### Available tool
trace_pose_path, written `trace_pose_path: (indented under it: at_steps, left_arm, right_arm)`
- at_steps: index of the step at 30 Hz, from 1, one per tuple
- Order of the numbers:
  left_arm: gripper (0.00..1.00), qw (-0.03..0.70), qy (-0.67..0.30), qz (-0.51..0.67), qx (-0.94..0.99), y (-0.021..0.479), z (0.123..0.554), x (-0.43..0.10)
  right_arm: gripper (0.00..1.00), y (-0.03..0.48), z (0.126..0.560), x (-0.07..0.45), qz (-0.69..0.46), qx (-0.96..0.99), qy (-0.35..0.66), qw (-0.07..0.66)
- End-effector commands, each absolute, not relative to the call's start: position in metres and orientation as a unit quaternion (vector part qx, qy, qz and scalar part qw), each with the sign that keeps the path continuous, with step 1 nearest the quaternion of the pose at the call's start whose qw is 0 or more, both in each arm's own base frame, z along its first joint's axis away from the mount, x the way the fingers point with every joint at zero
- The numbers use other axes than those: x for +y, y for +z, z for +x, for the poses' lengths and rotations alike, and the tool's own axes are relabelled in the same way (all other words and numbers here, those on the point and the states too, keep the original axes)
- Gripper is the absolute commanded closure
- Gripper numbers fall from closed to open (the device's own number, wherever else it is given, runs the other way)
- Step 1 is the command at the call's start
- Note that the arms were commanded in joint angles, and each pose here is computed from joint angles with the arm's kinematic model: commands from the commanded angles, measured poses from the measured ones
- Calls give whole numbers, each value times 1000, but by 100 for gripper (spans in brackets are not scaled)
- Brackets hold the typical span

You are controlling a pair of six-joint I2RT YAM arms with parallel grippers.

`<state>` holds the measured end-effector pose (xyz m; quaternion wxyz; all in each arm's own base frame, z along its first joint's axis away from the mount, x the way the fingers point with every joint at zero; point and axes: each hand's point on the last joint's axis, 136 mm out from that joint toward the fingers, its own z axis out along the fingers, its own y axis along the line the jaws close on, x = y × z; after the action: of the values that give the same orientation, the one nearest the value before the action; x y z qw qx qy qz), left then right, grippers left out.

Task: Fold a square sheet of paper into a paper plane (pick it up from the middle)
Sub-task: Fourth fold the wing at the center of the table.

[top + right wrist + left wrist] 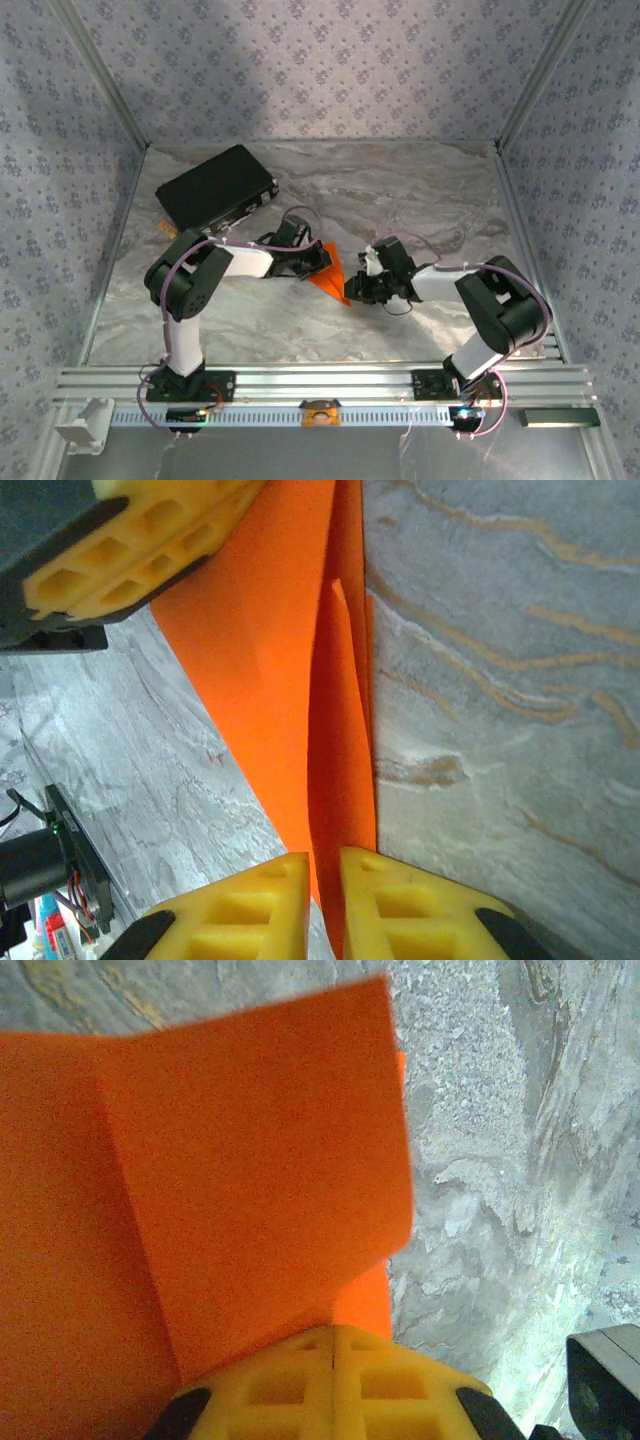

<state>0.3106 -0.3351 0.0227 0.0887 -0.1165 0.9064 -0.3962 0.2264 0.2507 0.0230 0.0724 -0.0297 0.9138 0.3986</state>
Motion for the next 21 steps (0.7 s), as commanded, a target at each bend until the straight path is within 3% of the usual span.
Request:
trace_pose_path:
  at_steps: [1, 9, 15, 21]
  left_arm:
    - [100, 72, -363, -131, 920, -2, 302, -319]
    - [100, 71, -363, -134, 919, -3, 302, -318]
    - [100, 72, -365, -134, 919, -2, 302, -319]
    - [100, 73, -365, -135, 918, -2, 303, -318]
  right_arm:
    - [82, 16, 214, 240, -24, 925, 377, 49]
    - [89, 9, 209, 241, -23, 924, 380, 36]
    - [82, 14, 208, 239, -26, 925, 376, 41]
    - [83, 9, 205, 230, -17, 935, 352, 41]
